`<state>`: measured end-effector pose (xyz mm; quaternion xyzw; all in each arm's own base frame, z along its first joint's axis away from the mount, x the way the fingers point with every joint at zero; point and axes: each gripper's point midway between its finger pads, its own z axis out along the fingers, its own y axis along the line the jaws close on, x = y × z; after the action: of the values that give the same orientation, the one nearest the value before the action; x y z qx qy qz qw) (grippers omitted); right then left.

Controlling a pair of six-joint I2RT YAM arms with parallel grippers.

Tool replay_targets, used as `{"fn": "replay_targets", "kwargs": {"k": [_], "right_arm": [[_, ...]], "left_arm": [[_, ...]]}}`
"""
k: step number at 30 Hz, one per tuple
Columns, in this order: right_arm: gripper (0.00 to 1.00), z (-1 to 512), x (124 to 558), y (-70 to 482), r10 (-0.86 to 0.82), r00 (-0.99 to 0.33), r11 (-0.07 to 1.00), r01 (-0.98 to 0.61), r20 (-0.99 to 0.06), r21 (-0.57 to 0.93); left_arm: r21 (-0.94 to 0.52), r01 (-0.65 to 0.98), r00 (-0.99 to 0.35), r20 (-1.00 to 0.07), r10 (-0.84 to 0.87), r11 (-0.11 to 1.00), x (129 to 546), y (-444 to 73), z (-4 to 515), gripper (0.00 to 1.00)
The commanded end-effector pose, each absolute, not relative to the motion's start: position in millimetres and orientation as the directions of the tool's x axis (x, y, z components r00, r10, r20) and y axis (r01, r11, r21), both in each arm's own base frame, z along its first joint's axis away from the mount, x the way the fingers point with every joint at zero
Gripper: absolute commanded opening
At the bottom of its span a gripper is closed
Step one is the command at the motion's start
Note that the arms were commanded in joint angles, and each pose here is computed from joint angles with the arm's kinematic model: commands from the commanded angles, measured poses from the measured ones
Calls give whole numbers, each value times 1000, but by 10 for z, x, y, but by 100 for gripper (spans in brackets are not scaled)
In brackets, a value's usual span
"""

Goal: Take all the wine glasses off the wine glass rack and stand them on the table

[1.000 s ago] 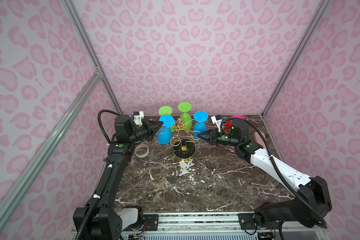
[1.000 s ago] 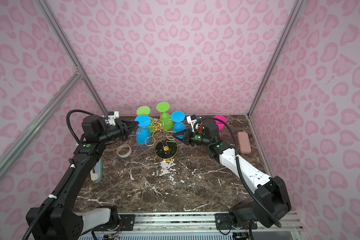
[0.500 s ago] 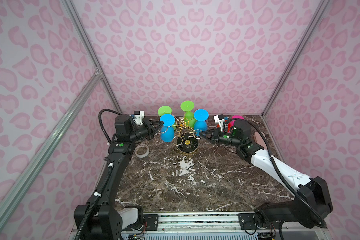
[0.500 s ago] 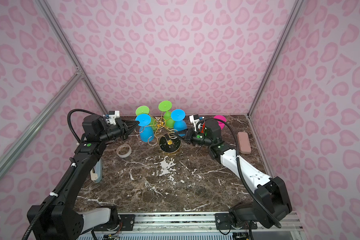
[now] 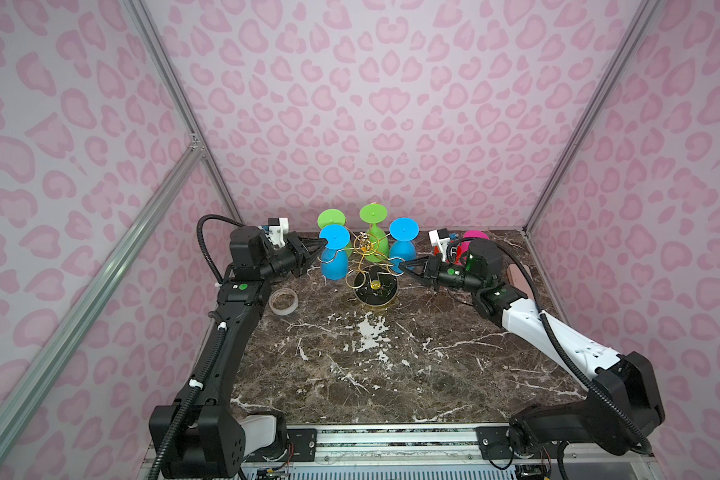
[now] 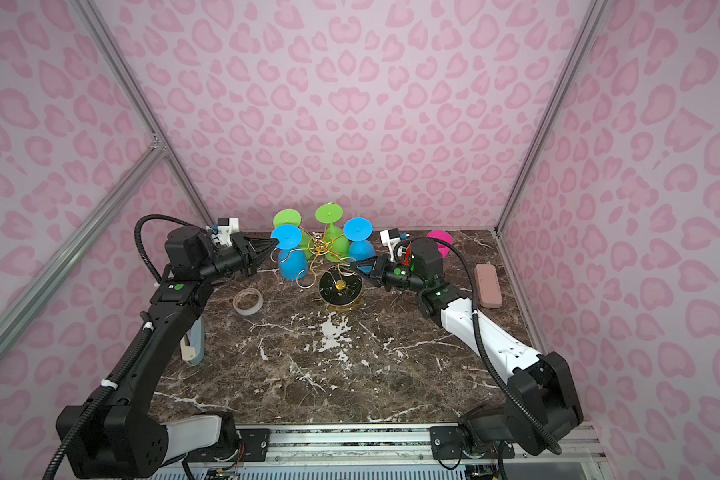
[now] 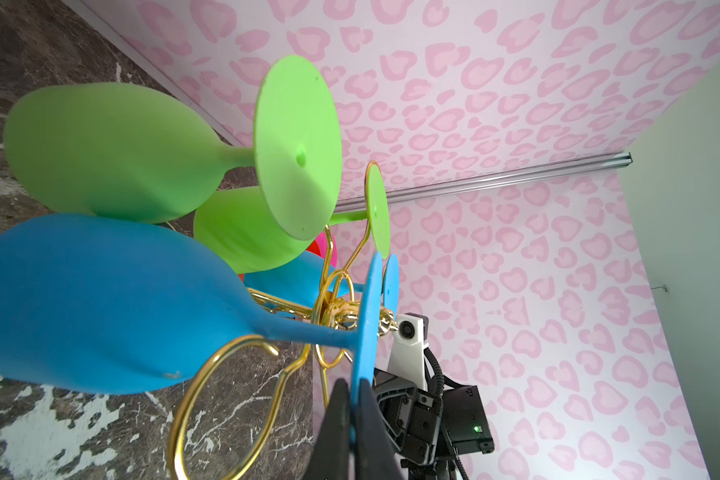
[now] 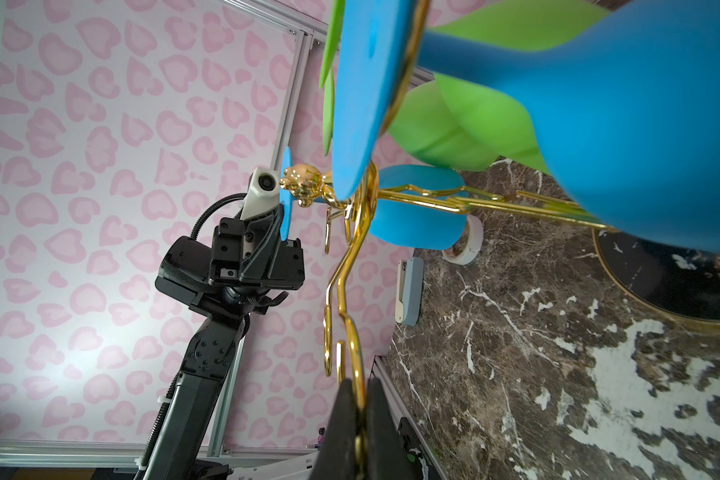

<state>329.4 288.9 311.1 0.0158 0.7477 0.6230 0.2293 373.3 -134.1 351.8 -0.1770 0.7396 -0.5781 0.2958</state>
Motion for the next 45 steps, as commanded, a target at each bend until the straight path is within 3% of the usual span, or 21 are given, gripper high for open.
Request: {"fn": "replay_targets", "kwargs": {"k": [1,40,45], "right_arm": [[0,3274,3296,2907,307,-862,184,-361,-403,914],[0,3301,3417,2717,350,-849,194,-349,-397,917],[7,3320,3429,2683,360,-843,193,-351,-399,916]], "left_arm": [[-948,154,-743,-297,-600,278,3763,-1338,3678,4],[-947,113,-705,-289,-648,301,3781,-981,3533,4],[-946,116,-685,-298,-665,304,3703,-864,3555,4]]}}
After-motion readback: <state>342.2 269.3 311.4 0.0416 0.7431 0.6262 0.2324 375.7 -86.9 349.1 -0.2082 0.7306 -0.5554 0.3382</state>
